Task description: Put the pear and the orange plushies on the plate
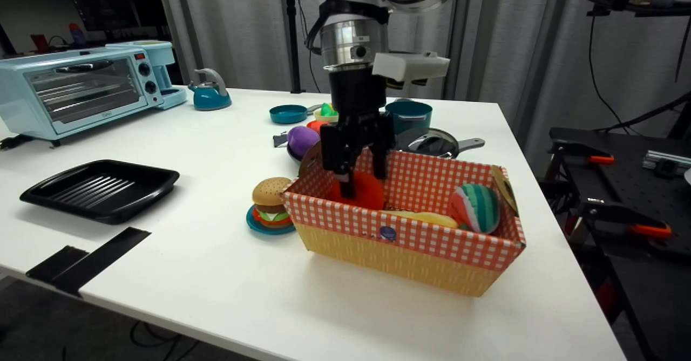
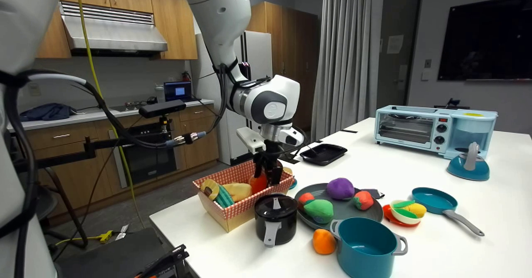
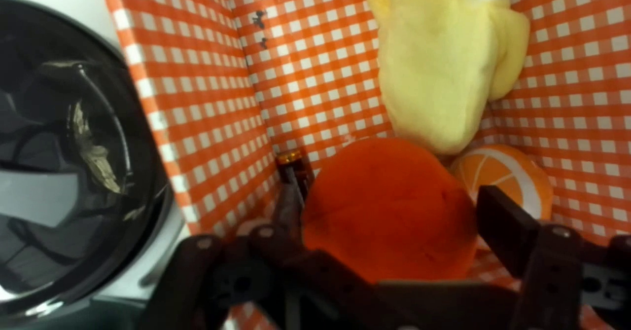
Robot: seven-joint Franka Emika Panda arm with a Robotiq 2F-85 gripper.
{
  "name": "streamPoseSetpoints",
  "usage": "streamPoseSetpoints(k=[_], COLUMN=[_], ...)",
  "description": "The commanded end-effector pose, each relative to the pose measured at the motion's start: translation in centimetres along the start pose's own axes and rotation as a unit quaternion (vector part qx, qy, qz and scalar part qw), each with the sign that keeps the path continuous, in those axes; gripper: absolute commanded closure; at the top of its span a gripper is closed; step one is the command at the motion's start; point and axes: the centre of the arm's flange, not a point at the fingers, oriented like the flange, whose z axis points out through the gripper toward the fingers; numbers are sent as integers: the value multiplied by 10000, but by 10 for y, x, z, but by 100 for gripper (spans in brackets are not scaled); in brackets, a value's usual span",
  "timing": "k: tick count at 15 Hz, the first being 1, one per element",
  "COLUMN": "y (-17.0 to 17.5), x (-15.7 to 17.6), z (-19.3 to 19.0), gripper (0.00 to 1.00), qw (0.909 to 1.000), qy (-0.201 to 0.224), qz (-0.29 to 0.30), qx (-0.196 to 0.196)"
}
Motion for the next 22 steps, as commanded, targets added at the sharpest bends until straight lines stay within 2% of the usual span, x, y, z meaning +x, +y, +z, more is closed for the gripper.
streamPoseSetpoints(k=[1, 5, 9, 12, 16, 19, 22], y=[2, 9, 14, 2, -22, -24, -5], x=[17, 21, 20, 8, -9, -13, -5], z=[-1, -10, -18, -39, -81, -122, -154], gripper=[41, 72, 96, 96, 96, 96, 96], qw=[9999, 9998, 9996, 9993, 9961, 9928, 9862], qy=[69, 145, 193, 183, 268, 685, 1200], qz=[-58, 62, 142, 104, 398, 511, 745], qx=[87, 112, 138, 305, 746, 842, 862])
